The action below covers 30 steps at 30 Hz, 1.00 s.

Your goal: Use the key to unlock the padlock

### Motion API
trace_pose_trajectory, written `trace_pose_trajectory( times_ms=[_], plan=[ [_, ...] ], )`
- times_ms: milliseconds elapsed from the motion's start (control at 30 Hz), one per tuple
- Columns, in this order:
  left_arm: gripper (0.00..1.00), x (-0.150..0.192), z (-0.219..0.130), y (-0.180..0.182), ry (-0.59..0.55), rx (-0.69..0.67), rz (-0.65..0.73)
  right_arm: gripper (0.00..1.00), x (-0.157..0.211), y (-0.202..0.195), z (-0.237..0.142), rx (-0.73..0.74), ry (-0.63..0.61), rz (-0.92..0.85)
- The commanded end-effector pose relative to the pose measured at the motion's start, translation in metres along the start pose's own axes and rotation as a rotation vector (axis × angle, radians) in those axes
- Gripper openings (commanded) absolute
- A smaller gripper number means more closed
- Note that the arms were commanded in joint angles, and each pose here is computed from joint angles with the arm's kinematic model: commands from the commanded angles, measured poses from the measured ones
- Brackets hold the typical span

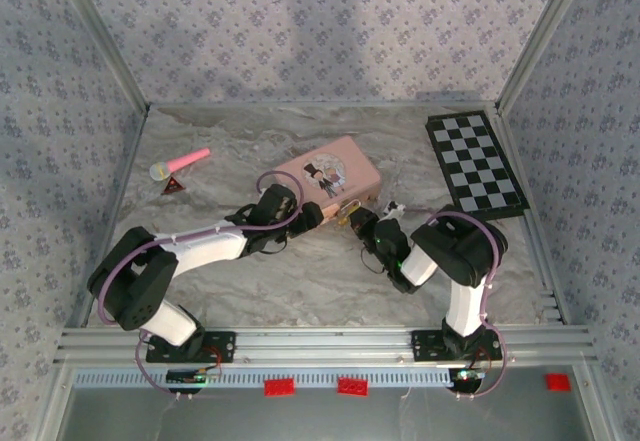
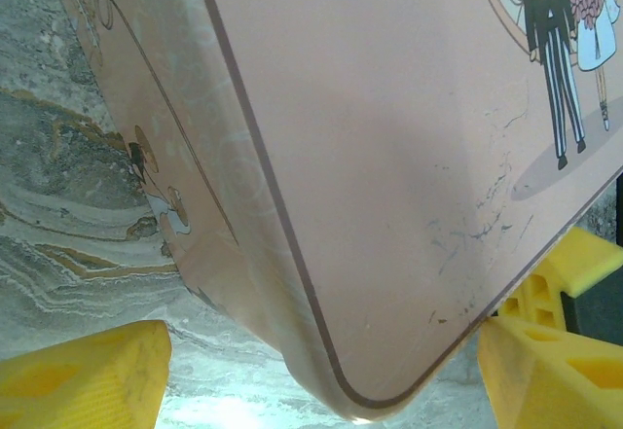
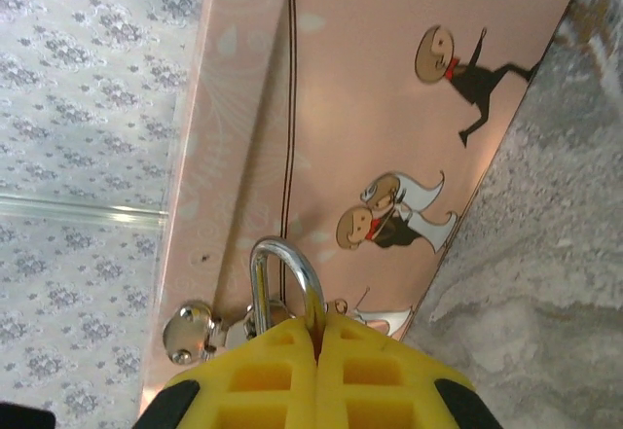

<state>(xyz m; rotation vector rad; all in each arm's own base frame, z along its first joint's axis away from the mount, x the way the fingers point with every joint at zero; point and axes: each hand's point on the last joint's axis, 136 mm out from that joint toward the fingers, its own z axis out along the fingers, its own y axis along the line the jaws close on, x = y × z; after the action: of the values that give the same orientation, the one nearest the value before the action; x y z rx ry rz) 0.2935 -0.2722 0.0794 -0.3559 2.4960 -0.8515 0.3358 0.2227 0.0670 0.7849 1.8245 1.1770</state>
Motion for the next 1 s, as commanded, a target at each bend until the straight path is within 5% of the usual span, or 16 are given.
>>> trace_pose_trajectory(
  times_ms=[0, 600, 967],
  plan=[
    [0.82, -0.006, 0.006, 0.004, -0.019, -0.028, -0.01, 0.0, -0.017, 0.014, -0.003, -0.046, -0.071, 0.037],
    [0.82, -0.018, 0.007, 0.015, -0.028, -0.057, -0.024, 0.0, -0.04, 0.009, -0.022, 0.034, -0.104, -0.095],
    [0.82, -0.037, 0.006, 0.032, -0.045, -0.093, -0.023, 0.0, -0.044, 0.026, -0.054, 0.171, 0.105, -0.499]
  ],
)
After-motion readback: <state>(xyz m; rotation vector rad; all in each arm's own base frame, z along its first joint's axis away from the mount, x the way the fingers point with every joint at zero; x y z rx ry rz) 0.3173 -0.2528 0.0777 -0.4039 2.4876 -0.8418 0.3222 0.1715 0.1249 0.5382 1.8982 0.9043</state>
